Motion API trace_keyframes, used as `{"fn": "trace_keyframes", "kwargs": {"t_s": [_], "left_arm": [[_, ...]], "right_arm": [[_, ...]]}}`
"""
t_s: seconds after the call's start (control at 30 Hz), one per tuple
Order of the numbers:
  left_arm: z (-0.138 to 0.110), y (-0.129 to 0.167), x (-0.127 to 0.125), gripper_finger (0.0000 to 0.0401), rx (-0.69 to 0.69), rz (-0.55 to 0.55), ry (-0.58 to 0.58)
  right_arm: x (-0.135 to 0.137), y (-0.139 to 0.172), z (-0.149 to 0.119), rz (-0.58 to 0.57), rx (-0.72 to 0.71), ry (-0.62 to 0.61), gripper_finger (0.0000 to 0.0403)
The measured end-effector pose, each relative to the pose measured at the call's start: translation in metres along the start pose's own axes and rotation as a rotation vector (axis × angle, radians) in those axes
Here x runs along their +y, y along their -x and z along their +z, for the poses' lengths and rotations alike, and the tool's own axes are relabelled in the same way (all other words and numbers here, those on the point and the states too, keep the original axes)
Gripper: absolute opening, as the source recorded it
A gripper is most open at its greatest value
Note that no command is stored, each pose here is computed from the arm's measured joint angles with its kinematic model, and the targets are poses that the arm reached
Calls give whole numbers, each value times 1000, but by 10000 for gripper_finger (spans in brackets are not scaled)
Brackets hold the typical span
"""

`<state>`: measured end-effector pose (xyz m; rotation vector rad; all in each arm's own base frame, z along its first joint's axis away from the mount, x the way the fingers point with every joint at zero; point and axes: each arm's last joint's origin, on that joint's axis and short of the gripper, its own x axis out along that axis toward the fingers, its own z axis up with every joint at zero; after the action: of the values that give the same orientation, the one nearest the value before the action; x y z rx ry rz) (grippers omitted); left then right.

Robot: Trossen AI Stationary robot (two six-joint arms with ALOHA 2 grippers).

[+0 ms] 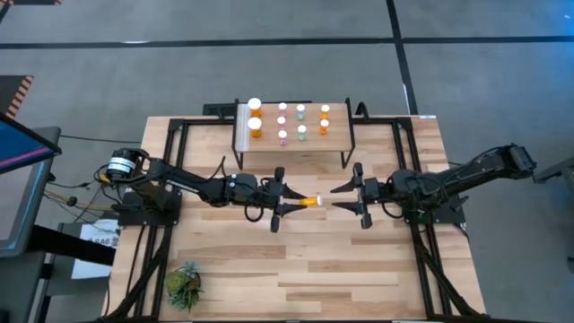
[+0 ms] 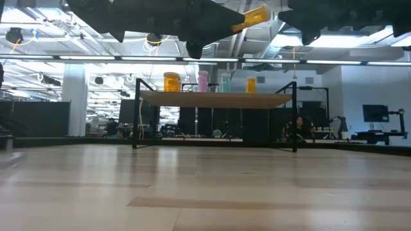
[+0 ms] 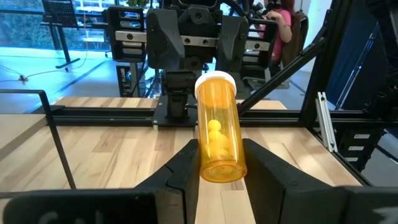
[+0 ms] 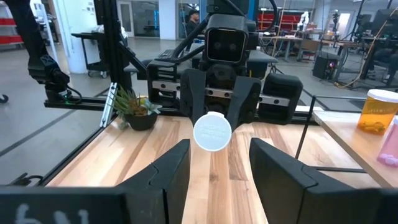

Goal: Pick and place medicine bottles onto shelf by color
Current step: Put the small orange pill bottle on the shelf aligned with the other small orange pill bottles

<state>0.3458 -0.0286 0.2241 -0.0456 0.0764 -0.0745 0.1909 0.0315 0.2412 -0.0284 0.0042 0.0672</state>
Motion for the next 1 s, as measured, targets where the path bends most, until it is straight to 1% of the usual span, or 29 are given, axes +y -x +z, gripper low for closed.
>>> {"fn": "trace_keyframes", "kwargs": {"t_s": [0.57,0.73,1.0], "left_arm": [[0,0,0,89,0,1,-1],[2,0,1,89,-19,36,-12],[3,0,1,89,-29,39,-18]], "right_arm": [[0,0,1,1,-5,3,187],[0,0,1,1,-6,12,187],[0,0,0,1,-1,24,187]]}}
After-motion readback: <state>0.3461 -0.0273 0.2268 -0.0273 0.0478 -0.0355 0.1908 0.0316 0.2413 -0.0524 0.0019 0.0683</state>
